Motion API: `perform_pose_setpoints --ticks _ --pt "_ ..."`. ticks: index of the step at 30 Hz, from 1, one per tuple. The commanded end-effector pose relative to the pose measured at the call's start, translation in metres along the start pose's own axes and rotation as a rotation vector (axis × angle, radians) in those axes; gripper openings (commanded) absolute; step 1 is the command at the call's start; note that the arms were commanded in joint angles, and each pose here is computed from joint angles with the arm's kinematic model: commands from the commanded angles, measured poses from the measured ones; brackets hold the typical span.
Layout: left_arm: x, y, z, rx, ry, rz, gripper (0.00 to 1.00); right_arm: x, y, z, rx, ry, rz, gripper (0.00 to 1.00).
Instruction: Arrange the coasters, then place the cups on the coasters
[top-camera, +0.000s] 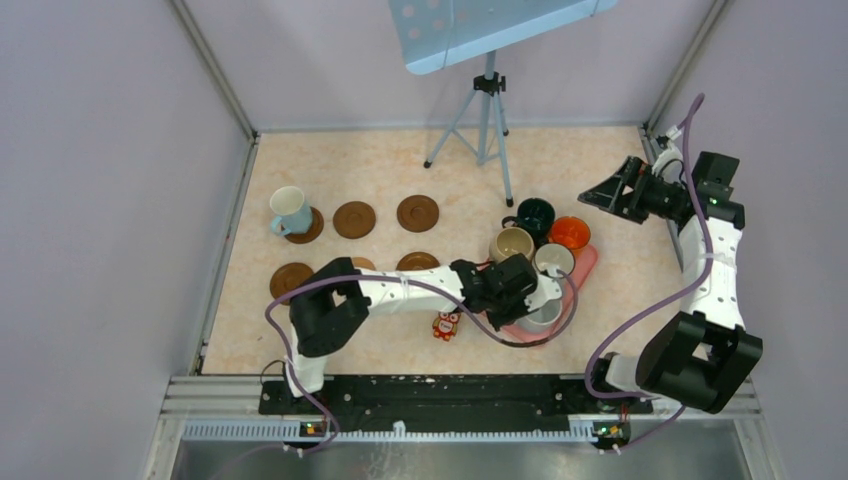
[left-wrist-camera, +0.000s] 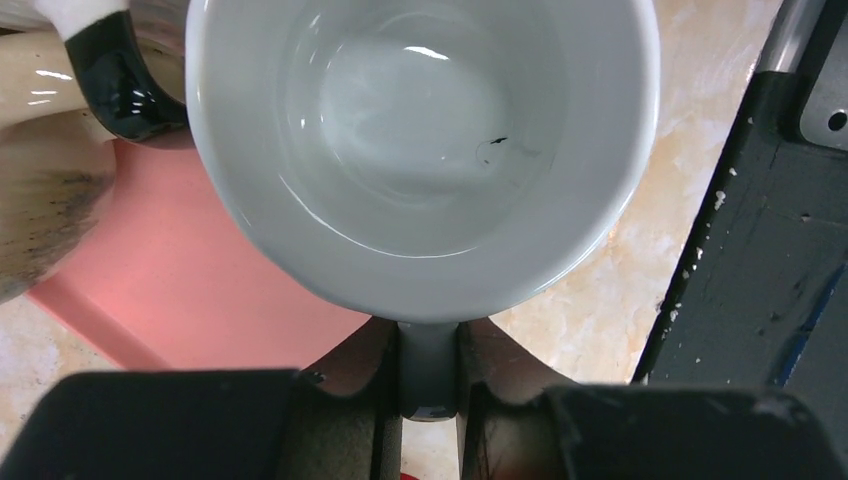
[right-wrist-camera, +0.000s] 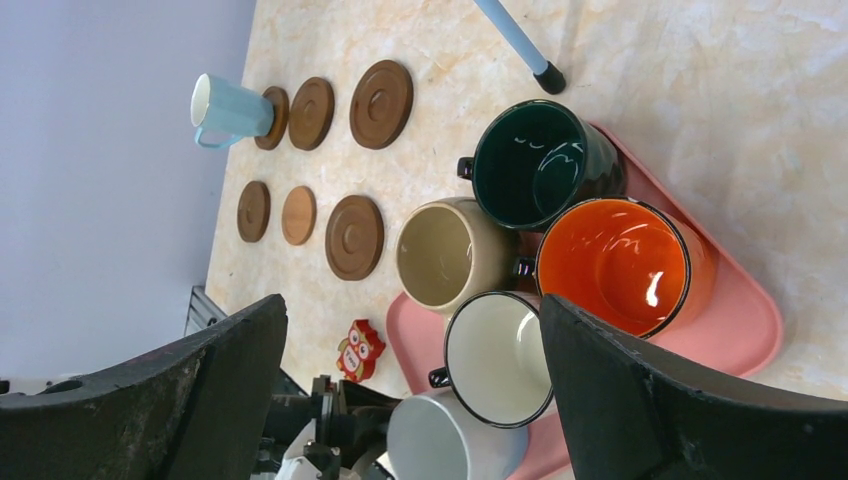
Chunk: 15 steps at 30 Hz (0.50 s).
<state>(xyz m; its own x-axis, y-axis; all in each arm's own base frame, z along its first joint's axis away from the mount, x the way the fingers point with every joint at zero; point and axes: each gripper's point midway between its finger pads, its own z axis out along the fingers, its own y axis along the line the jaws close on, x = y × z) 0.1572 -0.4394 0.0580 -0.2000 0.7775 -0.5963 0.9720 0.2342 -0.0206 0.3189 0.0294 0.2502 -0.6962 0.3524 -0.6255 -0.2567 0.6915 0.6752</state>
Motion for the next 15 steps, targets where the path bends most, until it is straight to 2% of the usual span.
perform_pose_setpoints --ticks 1,4,7,15 --pt "-0.022 0.003 -0.031 0.038 -0.057 0.012 0.00 -0.006 0.010 -0.004 -0.023 -0.030 -0.058 0.95" --pt "-0.028 0.008 -0.050 0.111 -0.101 0.008 0.00 -0.005 0.010 -0.005 -0.018 -0.032 -0.065 0.95" --pt "-0.040 0.013 -0.077 0.185 -0.199 0.009 0.00 -0.005 0.009 -0.004 -0.017 -0.031 -0.067 0.95" --pt "-0.050 0.066 -0.144 0.143 -0.352 -0.026 0.00 -0.004 0.008 -0.002 -0.042 -0.016 -0.066 0.95"
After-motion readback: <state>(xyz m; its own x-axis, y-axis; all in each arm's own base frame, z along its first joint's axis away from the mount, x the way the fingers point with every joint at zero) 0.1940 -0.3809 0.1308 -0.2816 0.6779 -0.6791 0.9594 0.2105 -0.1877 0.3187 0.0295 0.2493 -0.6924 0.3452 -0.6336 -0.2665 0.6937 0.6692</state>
